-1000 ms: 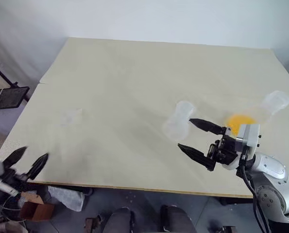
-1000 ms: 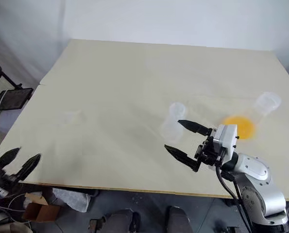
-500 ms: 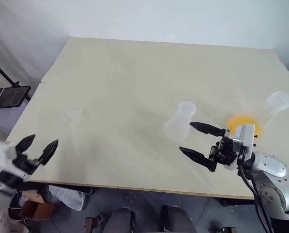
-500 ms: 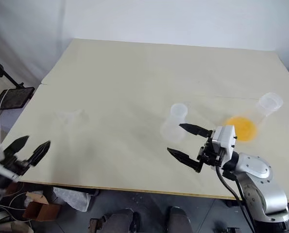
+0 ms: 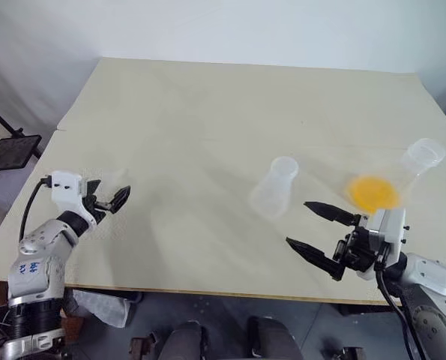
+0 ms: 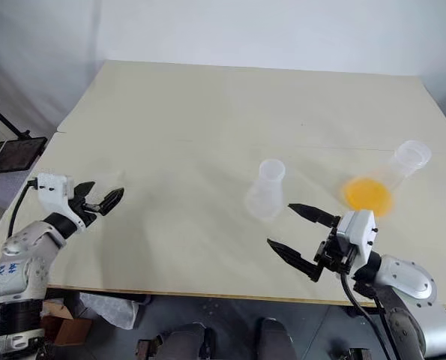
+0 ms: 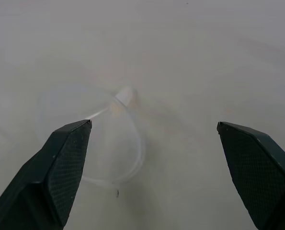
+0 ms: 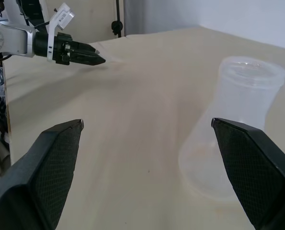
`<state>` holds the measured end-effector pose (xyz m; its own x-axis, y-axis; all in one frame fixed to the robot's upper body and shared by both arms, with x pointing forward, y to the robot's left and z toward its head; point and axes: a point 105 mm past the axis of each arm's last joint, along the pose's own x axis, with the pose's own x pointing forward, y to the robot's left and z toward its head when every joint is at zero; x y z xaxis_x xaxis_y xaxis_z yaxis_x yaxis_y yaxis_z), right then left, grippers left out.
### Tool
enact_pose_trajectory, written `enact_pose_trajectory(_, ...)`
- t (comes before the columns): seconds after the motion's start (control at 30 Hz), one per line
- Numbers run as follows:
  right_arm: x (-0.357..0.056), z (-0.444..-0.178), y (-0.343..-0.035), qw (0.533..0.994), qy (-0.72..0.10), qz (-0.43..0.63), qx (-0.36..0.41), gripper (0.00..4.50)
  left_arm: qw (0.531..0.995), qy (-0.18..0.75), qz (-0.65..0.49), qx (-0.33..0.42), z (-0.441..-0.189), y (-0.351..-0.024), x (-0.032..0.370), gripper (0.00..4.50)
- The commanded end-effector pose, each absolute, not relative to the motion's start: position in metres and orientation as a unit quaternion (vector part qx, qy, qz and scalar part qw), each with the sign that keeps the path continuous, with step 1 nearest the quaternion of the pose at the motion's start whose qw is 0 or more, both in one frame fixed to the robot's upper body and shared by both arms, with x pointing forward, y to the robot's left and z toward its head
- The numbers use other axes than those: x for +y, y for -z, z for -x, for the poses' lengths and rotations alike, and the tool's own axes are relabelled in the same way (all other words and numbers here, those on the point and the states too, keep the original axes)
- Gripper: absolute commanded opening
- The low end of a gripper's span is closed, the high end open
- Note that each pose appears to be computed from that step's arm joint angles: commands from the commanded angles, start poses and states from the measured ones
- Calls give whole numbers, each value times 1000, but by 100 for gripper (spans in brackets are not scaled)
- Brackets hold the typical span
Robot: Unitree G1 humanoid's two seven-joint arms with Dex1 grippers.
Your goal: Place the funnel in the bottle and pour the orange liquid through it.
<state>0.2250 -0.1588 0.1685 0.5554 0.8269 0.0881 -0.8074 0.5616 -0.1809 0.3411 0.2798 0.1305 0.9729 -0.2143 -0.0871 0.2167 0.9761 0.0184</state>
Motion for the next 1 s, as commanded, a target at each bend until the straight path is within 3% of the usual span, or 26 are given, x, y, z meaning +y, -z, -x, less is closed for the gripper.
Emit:
enact_pose_trajectory(0.03, -159, -220, -180, 879, -460, 69, -102, 450, 993, 109, -17, 36, -348, -132, 279, 447)
enact_pose_trajectory(0.13, -160, -219, -179, 880, -459, 69, -101, 450, 992, 114, -14, 42, -352, -128, 279, 390)
enact_pose_trajectory(0.43, -162, -218, -178, 874, -468, 87, -93, 450, 991, 125, -20, 36, -355, -129, 280, 86)
enact_pose_trajectory(0.53, -164, -218, -177, 875, -468, 92, -89, 450, 990, 135, -26, 25, -356, -133, 278, 5)
enact_pose_trajectory(0.77, -174, -216, -177, 889, -440, 94, -89, 450, 949, 305, -57, -58, -349, -189, 232, 5)
enact_pose_trajectory(1.0, -185, -207, -169, 911, -395, 92, -77, 450, 844, 496, -170, -110, -346, -246, 169, 5)
